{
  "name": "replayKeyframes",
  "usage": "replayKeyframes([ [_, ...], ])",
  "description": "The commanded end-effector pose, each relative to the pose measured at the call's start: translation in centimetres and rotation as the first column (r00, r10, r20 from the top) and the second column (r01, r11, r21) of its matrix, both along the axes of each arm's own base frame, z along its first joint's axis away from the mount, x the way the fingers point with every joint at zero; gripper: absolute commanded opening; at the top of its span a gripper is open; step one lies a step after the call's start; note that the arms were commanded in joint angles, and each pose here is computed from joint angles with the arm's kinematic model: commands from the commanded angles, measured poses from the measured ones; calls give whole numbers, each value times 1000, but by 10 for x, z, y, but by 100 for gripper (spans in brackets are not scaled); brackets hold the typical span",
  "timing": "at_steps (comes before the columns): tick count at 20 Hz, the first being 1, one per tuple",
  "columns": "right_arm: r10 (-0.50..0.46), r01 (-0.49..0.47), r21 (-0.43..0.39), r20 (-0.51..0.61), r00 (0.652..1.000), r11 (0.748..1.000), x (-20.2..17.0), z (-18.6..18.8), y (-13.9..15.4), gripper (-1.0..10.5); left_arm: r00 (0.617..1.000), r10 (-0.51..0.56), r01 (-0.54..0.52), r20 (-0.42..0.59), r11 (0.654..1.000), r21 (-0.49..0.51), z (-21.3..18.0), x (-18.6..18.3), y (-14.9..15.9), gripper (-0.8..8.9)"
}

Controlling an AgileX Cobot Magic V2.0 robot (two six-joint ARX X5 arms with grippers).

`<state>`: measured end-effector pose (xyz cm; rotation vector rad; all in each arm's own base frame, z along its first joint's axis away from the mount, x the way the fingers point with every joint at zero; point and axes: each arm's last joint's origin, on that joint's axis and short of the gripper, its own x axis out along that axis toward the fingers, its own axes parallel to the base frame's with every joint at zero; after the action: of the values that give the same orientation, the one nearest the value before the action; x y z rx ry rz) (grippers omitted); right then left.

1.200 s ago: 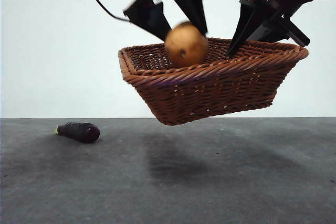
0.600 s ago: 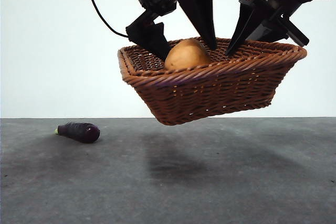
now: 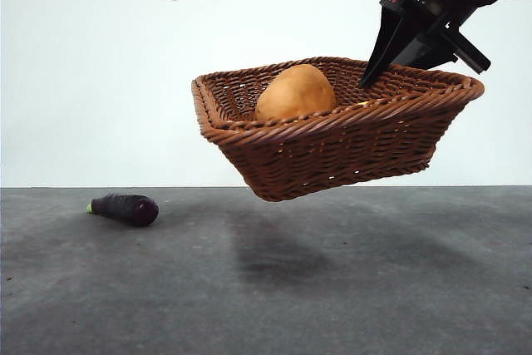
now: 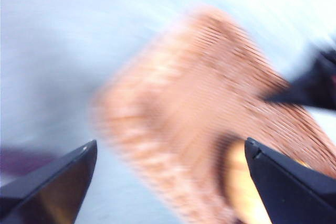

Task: Help me put the vegetables on the table into the basket

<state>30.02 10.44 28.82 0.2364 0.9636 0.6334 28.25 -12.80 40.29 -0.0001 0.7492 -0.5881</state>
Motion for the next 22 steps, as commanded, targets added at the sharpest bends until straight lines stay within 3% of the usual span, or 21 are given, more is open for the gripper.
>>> replayKeyframes([
  [1, -13, 13, 28, 30, 999, 1000, 5, 8, -6, -10, 989, 133, -133, -64, 991, 13, -7, 11, 27, 473],
  [4, -41, 38, 41, 71, 997, 998, 9, 28, -19, -9, 951, 280, -274, -134, 960, 61, -29, 37, 46, 473],
  [10, -34, 35, -5, 121, 992, 999, 9, 57, -37, -9, 860, 410, -396, -304, 912, 111, -99, 95, 49, 473],
  [17, -11, 15, -32, 127, 992, 999, 8, 61, -42, -10, 736, 485, -441, -472, 873, 211, -195, 138, 42, 473],
  [22, 13, -7, -49, 126, 992, 999, 6, 60, -42, -9, 711, 519, -469, -474, 853, 230, -216, 147, 41, 472],
])
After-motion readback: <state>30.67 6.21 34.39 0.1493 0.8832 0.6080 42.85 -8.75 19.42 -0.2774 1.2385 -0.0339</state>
